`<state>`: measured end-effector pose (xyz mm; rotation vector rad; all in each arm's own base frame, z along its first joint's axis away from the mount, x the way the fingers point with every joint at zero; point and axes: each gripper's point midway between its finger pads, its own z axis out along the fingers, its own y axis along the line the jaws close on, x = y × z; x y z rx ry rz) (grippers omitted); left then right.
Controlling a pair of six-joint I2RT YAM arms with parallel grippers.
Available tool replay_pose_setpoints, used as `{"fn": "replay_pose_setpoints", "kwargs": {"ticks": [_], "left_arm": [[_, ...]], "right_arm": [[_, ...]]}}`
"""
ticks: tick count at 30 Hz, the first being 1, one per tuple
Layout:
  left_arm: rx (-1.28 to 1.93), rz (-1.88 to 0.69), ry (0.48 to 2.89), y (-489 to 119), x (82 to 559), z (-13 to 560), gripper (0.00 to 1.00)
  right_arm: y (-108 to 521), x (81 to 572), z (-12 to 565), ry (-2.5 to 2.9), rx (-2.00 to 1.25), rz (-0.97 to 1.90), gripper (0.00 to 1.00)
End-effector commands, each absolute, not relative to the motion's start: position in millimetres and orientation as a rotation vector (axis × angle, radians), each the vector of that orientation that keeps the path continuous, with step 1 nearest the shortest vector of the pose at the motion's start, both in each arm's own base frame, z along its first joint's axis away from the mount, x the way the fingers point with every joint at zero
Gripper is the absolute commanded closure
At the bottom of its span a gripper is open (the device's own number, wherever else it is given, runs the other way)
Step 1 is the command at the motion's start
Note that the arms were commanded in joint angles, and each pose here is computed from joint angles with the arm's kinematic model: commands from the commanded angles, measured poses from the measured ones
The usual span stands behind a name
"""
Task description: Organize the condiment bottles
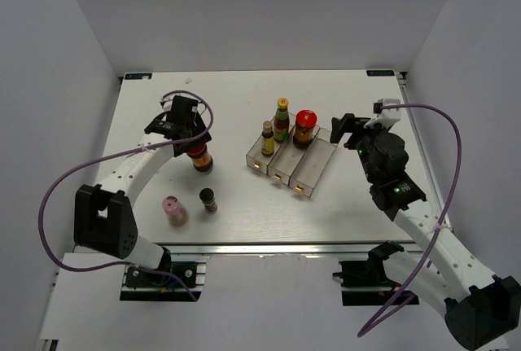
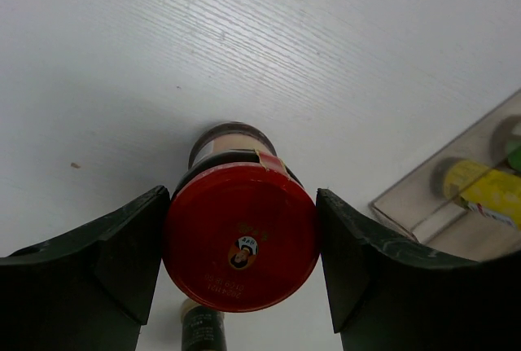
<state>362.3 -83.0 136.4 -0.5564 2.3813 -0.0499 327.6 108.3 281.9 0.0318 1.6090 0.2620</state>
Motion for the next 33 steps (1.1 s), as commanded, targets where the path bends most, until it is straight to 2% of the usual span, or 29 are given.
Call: {"fn": "replay_pose_setpoints", "kwargs": {"ticks": [1, 6, 9, 21, 26, 33], "left_arm": [[-0.486, -0.262, 2.170, -103, 379, 222, 0.74], [-0.448, -0.331, 2.092, -114, 382, 255, 0.74], [-0.398, -0.379, 2.074, -127, 385, 268, 0.79], [-0.204, -0.482, 1.944, -180, 405, 349, 0.81], [-0.082, -0.556, 1.865, -207, 399, 380, 0.81], [0.089, -0.652, 1.871, -258, 391, 388, 0.81]], "right_arm": [[102, 324, 288, 1.576, 0.068, 0.261, 0.11], [101, 322, 290, 1.565, 0.056, 0.258, 0.11], [100, 321, 291, 1.561, 0.057, 0.260, 0.11], [102, 322, 290, 1.563, 0.052, 0.269, 0.11], [100, 322, 289, 1.563, 0.058, 0.253, 0.11], [97, 322, 287, 1.565, 0.064, 0.237, 0.11]]}}
